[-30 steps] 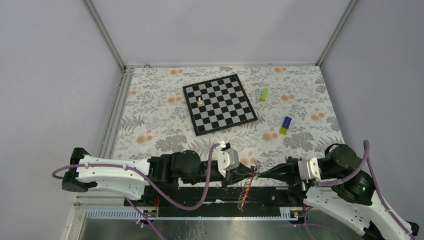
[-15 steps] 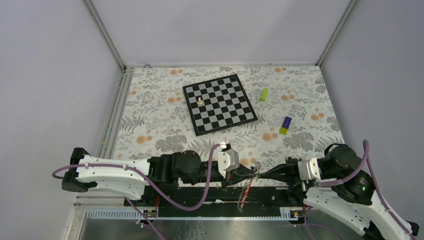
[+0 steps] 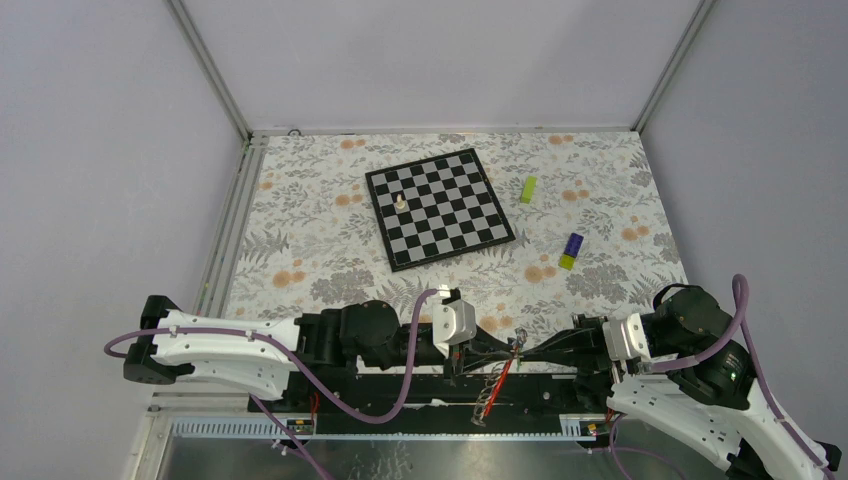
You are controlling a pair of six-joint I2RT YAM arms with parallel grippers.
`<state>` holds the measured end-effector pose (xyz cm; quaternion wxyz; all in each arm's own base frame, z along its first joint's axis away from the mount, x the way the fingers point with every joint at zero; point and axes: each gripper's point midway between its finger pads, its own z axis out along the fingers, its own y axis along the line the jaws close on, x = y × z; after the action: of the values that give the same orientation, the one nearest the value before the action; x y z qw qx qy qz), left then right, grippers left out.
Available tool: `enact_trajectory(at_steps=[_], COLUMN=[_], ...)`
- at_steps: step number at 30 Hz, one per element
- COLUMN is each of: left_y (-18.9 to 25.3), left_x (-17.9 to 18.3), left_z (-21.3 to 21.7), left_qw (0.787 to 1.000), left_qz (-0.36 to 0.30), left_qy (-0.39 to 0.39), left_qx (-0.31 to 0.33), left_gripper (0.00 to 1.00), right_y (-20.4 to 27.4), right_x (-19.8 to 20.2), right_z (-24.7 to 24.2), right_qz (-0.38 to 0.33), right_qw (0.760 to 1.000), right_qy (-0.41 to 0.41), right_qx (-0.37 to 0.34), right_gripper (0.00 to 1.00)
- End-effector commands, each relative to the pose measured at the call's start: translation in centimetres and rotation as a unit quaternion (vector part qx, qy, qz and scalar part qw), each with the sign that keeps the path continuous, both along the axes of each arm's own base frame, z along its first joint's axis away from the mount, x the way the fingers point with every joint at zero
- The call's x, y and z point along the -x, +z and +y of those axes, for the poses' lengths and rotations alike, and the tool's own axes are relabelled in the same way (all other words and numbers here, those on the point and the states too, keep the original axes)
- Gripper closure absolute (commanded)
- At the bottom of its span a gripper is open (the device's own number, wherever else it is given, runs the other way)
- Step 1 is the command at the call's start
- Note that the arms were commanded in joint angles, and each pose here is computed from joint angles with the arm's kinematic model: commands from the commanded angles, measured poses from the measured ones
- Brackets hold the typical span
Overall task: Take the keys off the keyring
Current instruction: Remove the key from the keyring.
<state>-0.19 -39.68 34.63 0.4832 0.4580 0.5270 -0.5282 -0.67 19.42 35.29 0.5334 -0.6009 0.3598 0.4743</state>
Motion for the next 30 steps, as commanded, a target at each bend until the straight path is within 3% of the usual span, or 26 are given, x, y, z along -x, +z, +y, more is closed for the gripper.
enact_trajectory(at_steps=[1,13,30], left_y=[2.9,3.4,3.0], left_x=[-1.0,-0.8,-0.9], left_z=[0.1,0.0,0.1], left_qw=[0.999,0.999,0.999], left_qz=[-0.003,-0.005,-0.005], left_qy=[0.022,0.014,0.018], left_qx=[0.039,0.047,0.040], left_gripper=[1.00,1.00,1.00], right_y=[0.6,-1.5,2.4], right_x=[1.2,0.4,2.3], right_z=[-0.2,0.6,-0.7], right_qz=[-0.010,-0.004,-0.014], right_qw=[0.999,0.999,0.998], right_qy=[0.033,0.031,0.056], right_qx=[-0.009,0.011,-0.025], right_gripper=[1.00,1.00,1.00])
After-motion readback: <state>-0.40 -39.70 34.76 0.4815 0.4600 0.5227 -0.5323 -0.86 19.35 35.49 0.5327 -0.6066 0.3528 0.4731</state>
